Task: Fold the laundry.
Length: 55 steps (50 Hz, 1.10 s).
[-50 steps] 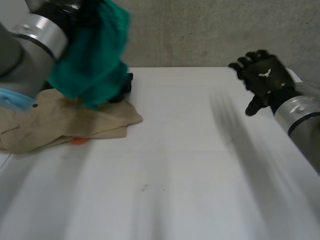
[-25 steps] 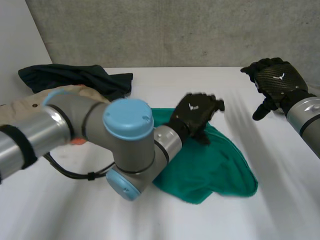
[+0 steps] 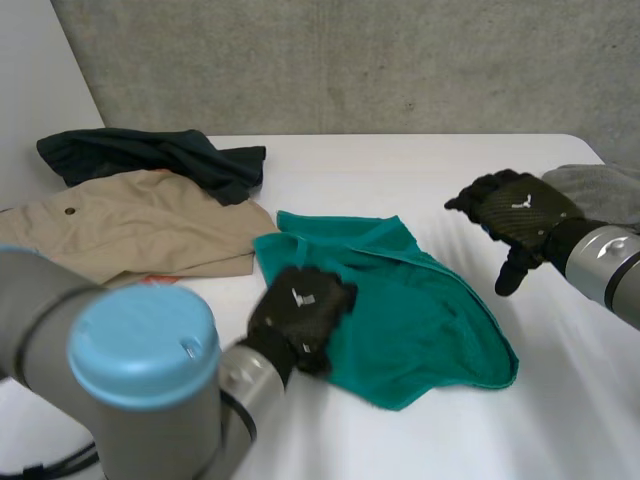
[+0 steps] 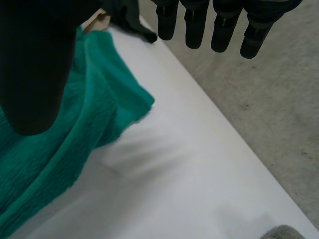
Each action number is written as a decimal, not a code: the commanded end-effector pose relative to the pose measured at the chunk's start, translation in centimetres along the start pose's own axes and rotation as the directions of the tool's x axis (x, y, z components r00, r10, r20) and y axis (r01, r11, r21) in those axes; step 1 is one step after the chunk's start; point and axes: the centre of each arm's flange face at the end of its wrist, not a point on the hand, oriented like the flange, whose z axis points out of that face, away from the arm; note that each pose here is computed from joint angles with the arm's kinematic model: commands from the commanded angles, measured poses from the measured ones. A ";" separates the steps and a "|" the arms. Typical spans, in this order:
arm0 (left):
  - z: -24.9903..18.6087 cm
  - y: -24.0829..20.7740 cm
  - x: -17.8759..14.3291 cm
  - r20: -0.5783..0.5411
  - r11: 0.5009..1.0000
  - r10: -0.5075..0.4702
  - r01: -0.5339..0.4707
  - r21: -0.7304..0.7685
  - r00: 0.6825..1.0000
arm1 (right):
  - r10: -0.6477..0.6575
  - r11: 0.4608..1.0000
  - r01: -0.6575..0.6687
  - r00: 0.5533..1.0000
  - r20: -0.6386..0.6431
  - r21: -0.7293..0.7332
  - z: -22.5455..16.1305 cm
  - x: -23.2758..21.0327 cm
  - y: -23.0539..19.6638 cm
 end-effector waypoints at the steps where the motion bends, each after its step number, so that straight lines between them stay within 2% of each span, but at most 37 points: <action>1: 1.6 3.3 1.5 -0.037 0.999 0.010 -0.012 -0.052 0.999 | -0.004 0.999 0.005 1.000 0.027 -0.033 -0.3 -1.0 1.3; 16: 5.8 4.0 0.4 0.006 1.000 0.004 -0.004 -0.002 1.000 | 0.002 0.999 -0.002 1.000 0.013 -0.041 -0.2 -1.4 2.6; 26: 6.5 4.5 -0.5 0.026 0.990 0.140 -0.140 -0.025 0.990 | 0.005 0.999 -0.006 1.000 -0.020 -0.044 -0.2 -0.3 2.9; 35: 5.4 0.3 -1.6 0.045 0.985 0.146 -0.149 0.084 0.988 | -0.005 0.999 0.004 0.999 -0.036 -0.034 -0.1 0.2 2.5; 38: 5.4 -2.0 -4.0 0.111 0.981 0.126 -0.140 0.135 0.986 | 0.005 0.999 -0.006 1.000 -0.021 -0.040 -0.2 -0.3 2.7; 39: 5.6 -2.5 -6.4 0.168 0.980 0.116 -0.140 0.139 0.979 | 0.007 0.999 -0.007 1.000 -0.018 -0.042 -0.2 -0.4 2.8; 42: 6.0 -2.8 -10.0 0.247 0.983 0.091 -0.127 0.132 0.965 | 0.013 0.999 -0.014 1.000 -0.010 -0.045 -0.2 -0.7 2.8; 43: 6.3 -2.7 -12.1 0.292 0.985 0.080 -0.121 0.126 0.953 | 0.014 0.999 -0.014 1.000 -0.010 -0.046 -0.3 -0.8 2.9; 46: 6.9 -2.4 -14.9 0.344 0.986 0.064 -0.112 0.120 0.937 | 0.012 0.999 -0.012 1.000 -0.011 -0.049 -0.2 -0.7 3.0; 51: 10.6 1.3 -18.9 0.347 0.995 0.055 -0.082 0.061 0.936 | 0.016 0.998 -0.016 1.000 -0.009 -0.054 -0.2 -0.8 3.1; 55: 12.8 2.0 -21.6 0.328 0.989 0.092 -0.126 0.082 0.940 | 0.022 0.998 -0.022 1.000 -0.003 -0.065 -0.1 -1.1 3.4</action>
